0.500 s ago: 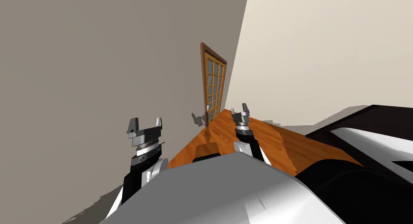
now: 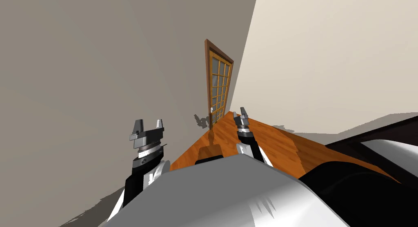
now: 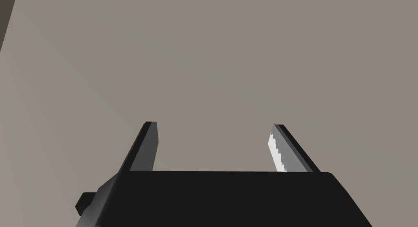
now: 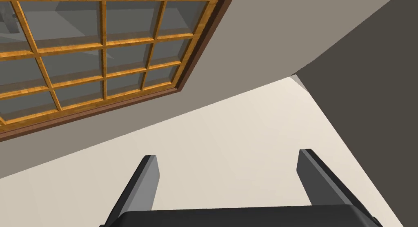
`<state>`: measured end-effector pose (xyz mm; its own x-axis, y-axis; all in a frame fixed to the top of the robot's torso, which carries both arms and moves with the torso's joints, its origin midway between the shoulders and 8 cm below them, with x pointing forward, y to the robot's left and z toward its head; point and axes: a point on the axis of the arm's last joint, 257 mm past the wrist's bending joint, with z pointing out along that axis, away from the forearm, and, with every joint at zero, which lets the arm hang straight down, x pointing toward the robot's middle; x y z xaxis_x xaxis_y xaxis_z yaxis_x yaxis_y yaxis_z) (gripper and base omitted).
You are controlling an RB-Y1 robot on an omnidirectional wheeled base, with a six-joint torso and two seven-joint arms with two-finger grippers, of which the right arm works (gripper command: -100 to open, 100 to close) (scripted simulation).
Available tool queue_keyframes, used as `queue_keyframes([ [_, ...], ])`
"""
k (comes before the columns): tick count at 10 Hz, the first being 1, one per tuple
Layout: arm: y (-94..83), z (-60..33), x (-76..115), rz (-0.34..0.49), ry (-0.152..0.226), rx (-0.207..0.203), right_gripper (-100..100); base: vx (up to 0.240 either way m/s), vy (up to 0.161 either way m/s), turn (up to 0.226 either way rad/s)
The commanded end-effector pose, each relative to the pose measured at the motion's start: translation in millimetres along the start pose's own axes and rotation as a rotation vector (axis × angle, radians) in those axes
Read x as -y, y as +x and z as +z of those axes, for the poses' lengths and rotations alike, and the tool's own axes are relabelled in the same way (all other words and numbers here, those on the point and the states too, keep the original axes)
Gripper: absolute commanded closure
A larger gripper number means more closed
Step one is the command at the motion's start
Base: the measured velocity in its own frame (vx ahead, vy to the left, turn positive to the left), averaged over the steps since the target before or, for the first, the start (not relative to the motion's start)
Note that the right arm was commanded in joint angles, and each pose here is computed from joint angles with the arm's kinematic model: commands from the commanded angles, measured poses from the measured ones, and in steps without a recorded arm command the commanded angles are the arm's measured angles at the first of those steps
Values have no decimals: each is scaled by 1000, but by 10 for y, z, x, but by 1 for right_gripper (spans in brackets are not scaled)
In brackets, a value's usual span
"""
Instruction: Pull the door open
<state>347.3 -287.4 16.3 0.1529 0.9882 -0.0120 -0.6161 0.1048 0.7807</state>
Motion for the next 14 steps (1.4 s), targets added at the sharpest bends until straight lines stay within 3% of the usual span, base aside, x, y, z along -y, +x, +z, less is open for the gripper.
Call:
queue_keyframes([
  [1,-2,-28,99,-45,11,-10,-100,96,-42,67],
  [7,-21,-142,475,-228,58,-54,-100,86,-45,94],
  [14,-90,-352,1010,-485,121,-121,-100,90,-69,113],
])
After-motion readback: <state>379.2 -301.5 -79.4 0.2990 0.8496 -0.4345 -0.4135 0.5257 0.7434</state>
